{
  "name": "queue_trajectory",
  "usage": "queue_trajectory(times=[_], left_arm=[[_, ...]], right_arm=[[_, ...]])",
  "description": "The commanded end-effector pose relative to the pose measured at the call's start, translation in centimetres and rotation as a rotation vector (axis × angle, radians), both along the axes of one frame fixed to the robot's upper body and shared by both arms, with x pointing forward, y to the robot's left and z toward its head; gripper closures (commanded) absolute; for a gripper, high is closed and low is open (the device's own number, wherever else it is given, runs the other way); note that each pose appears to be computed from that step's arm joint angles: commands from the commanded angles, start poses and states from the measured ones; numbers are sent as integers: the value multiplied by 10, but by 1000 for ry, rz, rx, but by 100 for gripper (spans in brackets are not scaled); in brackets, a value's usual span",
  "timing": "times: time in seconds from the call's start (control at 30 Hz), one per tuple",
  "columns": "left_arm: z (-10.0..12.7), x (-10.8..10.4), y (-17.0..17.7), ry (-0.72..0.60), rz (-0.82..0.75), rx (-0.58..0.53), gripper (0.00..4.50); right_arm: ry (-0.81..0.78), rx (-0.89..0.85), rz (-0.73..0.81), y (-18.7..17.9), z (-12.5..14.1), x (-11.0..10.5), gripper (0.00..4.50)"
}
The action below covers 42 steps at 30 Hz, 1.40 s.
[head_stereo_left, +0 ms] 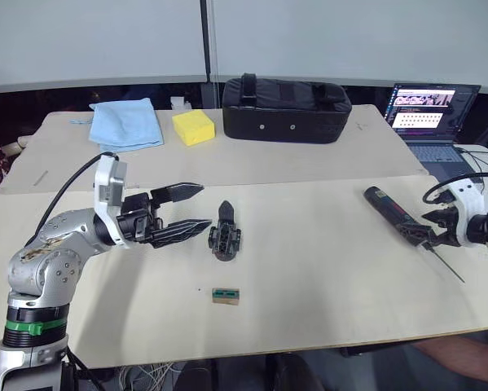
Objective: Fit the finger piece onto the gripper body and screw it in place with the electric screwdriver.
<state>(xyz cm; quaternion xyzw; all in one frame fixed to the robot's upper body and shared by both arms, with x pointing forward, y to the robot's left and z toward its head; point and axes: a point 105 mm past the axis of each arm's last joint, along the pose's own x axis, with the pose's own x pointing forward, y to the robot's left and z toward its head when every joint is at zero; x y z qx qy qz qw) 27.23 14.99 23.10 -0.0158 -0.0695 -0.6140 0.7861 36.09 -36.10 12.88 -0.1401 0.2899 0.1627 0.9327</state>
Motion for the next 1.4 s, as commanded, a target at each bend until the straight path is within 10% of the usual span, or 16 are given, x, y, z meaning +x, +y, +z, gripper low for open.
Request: queue_trajectory(times=[0.03,0.2,0.47,0.9,1.07,1.4], left_arm=[[15,-7,-3,-86,-44,17,1],[16,-6,-6,-90,-50,19,1],[15,-4,-5,-81,-44,18,0],[4,-5,10,-174,-65,184,0],[-3,-1,16,-152,-75,192,0],[-13,-5,7,-126,-108,207,0]], right_arm=[[-9,-61,4,-6,2,2,0],[14,-5,19,-2,-5,1,0],[-34,-12,18,-5,-5,1,256],[-219,65,344,52,65,-36,262],[-99,11,471,112,48,-74,262],[-16,-99,515,129,-11,-85,262]])
